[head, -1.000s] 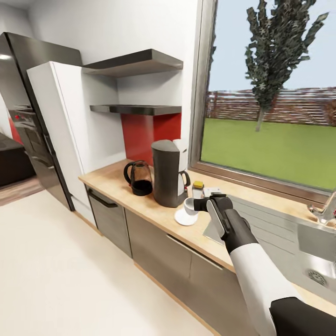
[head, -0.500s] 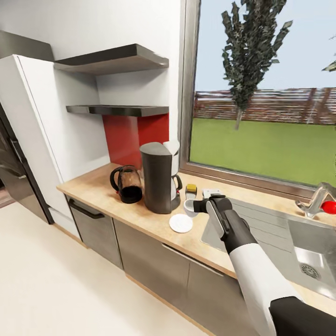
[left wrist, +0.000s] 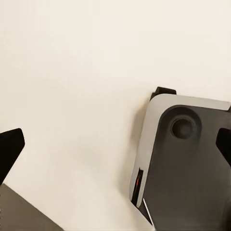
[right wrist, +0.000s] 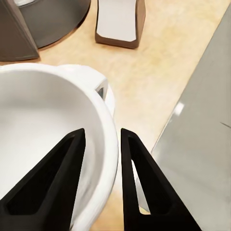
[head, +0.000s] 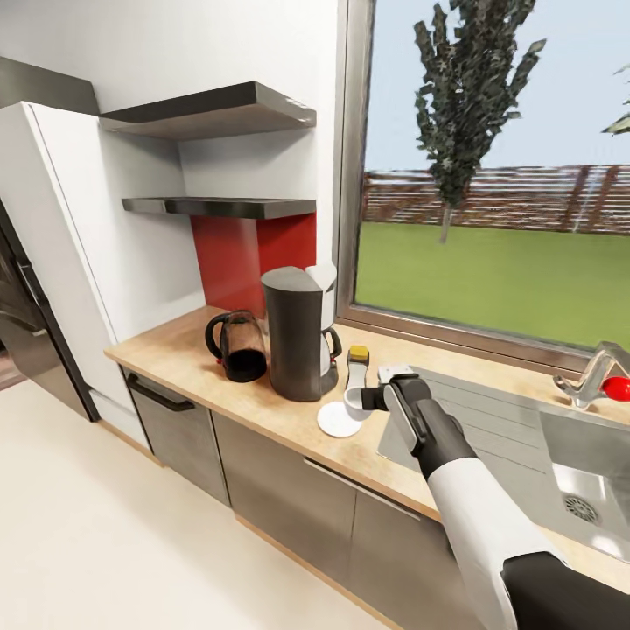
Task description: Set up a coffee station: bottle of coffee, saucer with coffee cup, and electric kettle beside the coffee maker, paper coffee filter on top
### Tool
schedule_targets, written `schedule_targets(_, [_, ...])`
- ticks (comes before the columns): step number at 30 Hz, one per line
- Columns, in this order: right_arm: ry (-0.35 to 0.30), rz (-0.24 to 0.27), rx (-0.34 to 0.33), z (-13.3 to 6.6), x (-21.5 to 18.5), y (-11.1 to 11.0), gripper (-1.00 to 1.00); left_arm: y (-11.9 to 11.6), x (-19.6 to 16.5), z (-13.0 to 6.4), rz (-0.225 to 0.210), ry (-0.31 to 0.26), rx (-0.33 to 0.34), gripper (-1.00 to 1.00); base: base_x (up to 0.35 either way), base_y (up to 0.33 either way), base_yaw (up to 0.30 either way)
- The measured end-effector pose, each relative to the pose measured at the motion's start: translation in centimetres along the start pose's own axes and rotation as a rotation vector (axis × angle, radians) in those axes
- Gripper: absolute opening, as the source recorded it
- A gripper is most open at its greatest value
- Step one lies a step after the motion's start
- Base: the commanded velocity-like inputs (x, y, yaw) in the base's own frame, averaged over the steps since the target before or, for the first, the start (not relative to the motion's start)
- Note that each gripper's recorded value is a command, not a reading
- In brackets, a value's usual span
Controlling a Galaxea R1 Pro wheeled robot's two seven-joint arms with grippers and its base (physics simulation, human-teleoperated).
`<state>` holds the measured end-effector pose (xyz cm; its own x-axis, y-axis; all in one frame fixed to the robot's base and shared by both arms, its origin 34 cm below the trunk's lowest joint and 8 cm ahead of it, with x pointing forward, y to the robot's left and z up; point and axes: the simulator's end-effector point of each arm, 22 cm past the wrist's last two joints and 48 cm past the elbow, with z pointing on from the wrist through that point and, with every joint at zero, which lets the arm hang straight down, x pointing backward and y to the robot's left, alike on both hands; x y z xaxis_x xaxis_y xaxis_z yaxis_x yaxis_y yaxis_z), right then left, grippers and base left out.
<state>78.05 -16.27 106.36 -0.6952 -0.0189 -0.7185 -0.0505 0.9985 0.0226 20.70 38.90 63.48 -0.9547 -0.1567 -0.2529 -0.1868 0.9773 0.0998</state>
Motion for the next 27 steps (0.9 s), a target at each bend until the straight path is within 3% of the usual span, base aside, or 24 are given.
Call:
schedule_targets(11, [0.009, -0.002, 0.007, 0.2, 0.4, -0.3, -1.00, -0.1, 0.1, 0.0, 0.007, 0.005, 0.000, 1.00, 0.035, 0.022, 0.000])
schedule_targets(17, [0.013, 0.002, 0.012, 1.3, 1.5, -0.4, -1.00, 0.0, 0.2, 0.0, 0.006, 0.007, -0.001, 1.00, 0.200, 0.176, 0.000])
schedule_targets(27, [-0.005, 0.013, 0.017, 2.7, 2.5, -0.6, -1.00, -0.1, 0.3, 0.0, 0.007, 0.008, 0.000, 1.00, 0.023, 0.020, 0.000])
